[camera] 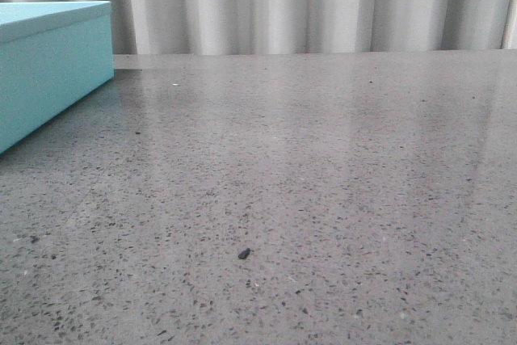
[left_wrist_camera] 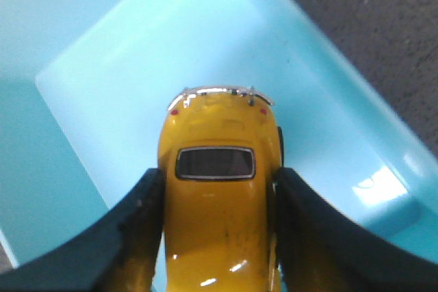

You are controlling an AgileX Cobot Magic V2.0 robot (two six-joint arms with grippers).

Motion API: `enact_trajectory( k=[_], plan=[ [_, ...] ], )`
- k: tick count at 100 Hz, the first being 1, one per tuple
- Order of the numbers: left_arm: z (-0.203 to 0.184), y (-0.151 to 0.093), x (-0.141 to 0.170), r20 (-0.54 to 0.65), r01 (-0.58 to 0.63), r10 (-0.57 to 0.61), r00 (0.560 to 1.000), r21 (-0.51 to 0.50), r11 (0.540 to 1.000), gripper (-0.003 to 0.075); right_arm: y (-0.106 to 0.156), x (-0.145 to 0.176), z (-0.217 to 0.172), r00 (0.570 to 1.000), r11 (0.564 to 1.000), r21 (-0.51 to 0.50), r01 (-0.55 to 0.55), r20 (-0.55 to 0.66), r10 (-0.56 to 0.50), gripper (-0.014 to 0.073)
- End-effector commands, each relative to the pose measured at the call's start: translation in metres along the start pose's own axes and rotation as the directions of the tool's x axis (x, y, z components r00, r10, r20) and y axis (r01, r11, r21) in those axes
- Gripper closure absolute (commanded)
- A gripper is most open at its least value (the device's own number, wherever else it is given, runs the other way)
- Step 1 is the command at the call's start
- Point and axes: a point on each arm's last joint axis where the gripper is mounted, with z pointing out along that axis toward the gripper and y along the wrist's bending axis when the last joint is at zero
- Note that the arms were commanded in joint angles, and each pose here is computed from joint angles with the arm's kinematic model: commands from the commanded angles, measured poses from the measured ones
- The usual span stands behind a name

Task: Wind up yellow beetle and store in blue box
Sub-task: 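Lift the car with the left gripper and lower it into the blue box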

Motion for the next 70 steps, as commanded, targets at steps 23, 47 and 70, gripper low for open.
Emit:
enact_trajectory(
  k=[23, 47, 70],
  plan=[
    [0.042, 0.024, 0.025, -0.101, 0.143, -0.138, 0.985, 0.050, 0.988, 0.0618, 0.000, -0.012, -0.007, 0.995, 1.000, -0.001, 0.006, 0.100, -0.006, 0.0636],
    [0.076, 0.027, 0.019, -0.123, 0.159, -0.148, 0.981, 0.085, 0.984, 0.0618, 0.000, -0.012, -0.007, 0.995, 1.000, -0.001, 0.006, 0.100, -0.006, 0.0636],
    [0.097, 0.026, 0.017, -0.148, 0.183, -0.163, 0.975, 0.135, 0.974, 0.0614, 0.000, -0.013, -0.008, 0.994, 1.000, -0.001, 0.006, 0.112, -0.006, 0.0636]
  ],
)
